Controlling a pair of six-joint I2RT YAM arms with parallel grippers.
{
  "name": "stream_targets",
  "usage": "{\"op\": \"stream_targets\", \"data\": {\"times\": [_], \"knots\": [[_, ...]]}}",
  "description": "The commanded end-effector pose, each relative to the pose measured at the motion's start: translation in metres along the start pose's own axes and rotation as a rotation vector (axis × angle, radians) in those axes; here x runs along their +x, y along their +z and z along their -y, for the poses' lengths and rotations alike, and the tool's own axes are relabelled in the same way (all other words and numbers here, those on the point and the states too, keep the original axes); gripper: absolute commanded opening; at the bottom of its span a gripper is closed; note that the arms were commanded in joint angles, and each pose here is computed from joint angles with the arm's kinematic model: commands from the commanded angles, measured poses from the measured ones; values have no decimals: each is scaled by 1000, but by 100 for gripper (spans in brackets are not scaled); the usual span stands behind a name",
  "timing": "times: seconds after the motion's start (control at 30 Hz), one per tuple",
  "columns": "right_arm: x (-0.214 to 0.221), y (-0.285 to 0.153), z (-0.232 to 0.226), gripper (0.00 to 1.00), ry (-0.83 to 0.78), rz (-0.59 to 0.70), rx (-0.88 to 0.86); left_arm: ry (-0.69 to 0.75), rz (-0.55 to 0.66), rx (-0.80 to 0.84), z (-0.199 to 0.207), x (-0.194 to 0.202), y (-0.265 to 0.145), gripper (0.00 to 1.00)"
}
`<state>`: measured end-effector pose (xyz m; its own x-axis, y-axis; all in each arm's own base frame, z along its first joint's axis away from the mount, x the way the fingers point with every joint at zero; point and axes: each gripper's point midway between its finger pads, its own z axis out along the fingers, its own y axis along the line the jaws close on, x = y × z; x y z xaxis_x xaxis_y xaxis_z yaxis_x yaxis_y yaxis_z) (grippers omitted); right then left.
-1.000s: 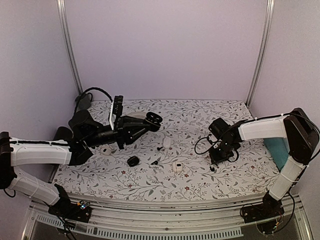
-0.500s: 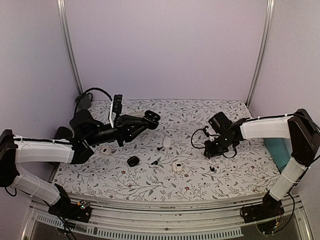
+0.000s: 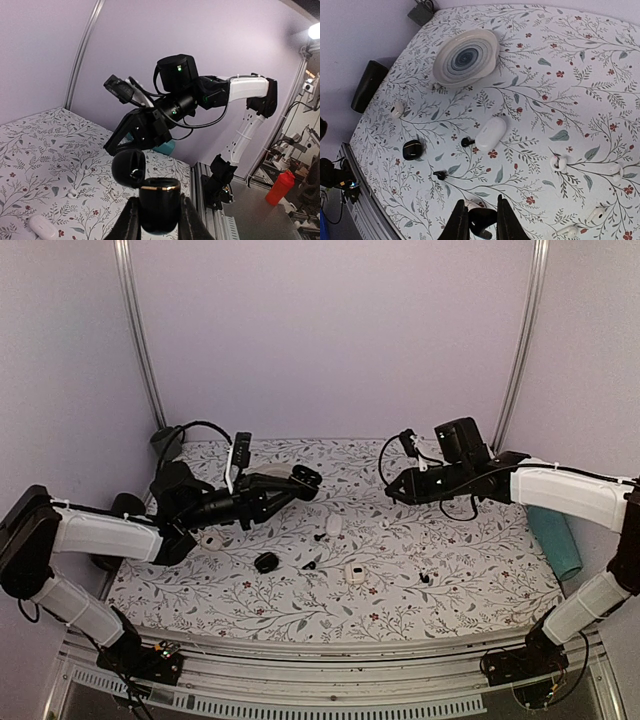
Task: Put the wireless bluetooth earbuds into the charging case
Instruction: Pick up the right earbud from the center of the board, then insert the right earbud into the right side groove of the charging case.
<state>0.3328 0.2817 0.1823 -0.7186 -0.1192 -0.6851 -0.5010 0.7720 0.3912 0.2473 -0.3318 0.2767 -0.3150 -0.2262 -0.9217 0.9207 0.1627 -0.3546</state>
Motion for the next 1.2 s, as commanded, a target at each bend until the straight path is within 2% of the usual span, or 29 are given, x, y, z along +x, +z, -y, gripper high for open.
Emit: {"op": "stream_targets", "data": {"times": [0.0,0.27,0.6,0.87,1.17], "knots": [[-37,-25,-54,16,-46,111,-168,-10,57,39,-1,-10,-1,0],[-68,-57,-124,16,-131,243,-328,55,149,125,9,-21,0,0],[-86,-89,-186,17,-160,395,-511,72,175,189,15,-24,2,0],[-84,-95,-221,17,-185,459,-588,57,231,203,20,-29,-3,0],[-83,-90,-234,17,-191,499,-591,74,282,217,28,-42,-4,0]]}}
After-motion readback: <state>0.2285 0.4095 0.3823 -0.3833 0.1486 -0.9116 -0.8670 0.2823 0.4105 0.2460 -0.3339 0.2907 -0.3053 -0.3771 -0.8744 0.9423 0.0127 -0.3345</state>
